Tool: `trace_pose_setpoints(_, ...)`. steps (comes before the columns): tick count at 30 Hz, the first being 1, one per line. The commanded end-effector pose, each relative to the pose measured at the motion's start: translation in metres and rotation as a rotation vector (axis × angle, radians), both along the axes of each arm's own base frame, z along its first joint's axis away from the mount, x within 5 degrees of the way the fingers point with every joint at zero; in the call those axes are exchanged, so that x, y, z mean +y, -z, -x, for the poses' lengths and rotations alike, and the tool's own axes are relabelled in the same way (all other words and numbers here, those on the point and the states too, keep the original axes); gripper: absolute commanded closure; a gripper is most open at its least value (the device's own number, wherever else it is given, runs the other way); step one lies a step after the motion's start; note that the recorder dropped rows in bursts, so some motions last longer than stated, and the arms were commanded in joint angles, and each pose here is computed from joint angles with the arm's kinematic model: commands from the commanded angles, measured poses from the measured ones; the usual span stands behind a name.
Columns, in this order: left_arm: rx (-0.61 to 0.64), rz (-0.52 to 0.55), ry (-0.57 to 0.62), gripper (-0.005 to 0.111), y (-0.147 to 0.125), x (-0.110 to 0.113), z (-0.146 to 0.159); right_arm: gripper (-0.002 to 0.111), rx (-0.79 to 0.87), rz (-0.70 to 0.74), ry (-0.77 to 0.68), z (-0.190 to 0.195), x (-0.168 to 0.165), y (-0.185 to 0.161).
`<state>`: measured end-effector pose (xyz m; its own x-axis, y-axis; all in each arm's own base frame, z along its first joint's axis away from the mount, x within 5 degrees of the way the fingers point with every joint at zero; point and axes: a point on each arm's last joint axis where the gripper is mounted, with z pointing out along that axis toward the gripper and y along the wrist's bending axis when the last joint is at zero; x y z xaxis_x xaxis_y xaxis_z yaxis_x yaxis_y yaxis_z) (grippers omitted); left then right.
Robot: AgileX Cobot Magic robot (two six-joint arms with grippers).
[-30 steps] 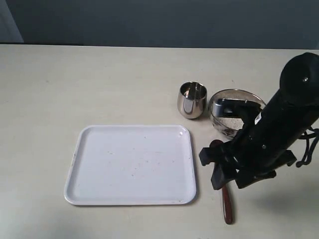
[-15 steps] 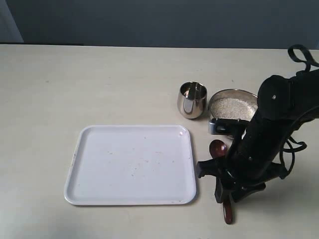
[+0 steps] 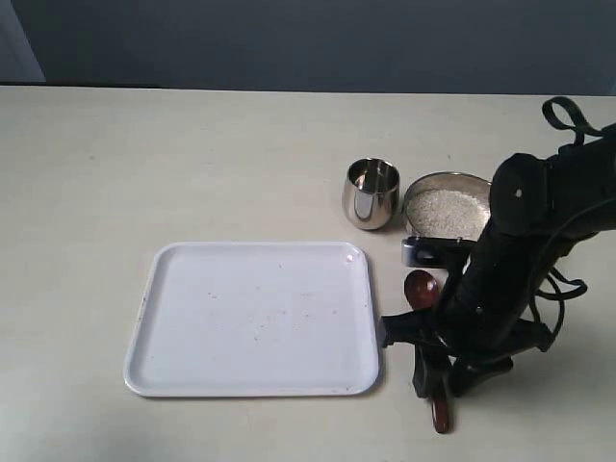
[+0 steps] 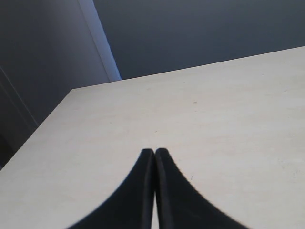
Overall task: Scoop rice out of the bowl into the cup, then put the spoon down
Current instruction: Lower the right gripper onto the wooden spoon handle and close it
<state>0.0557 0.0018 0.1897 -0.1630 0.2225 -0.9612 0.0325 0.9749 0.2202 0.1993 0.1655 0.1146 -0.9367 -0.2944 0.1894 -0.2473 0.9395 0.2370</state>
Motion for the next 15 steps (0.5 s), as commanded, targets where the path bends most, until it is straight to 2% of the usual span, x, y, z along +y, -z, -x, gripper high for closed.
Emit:
trace_pose_setpoints(1,-0.018,0.010,0.004,0.106,-0.002,0.000,0.000,0.069,0.022,0.025,-0.005,0.001,-0.001,0.011)
trace_pose_setpoints(3,-0.018,0.010,0.004,0.106,-0.002,0.000,0.000,0.077,0.025,0.027,-0.005,0.001,-0.001,0.012)
trace_pose_setpoints(9,-0.018,0.010,0.004,0.106,-0.002,0.000,0.000,0.109,0.052,0.036,-0.018,0.004,-0.001,0.012)
trace_pose_setpoints(15,-0.018,0.010,0.004,0.106,-0.002,0.000,0.000,0.109,0.076,0.061,-0.080,0.004,-0.002,0.002)
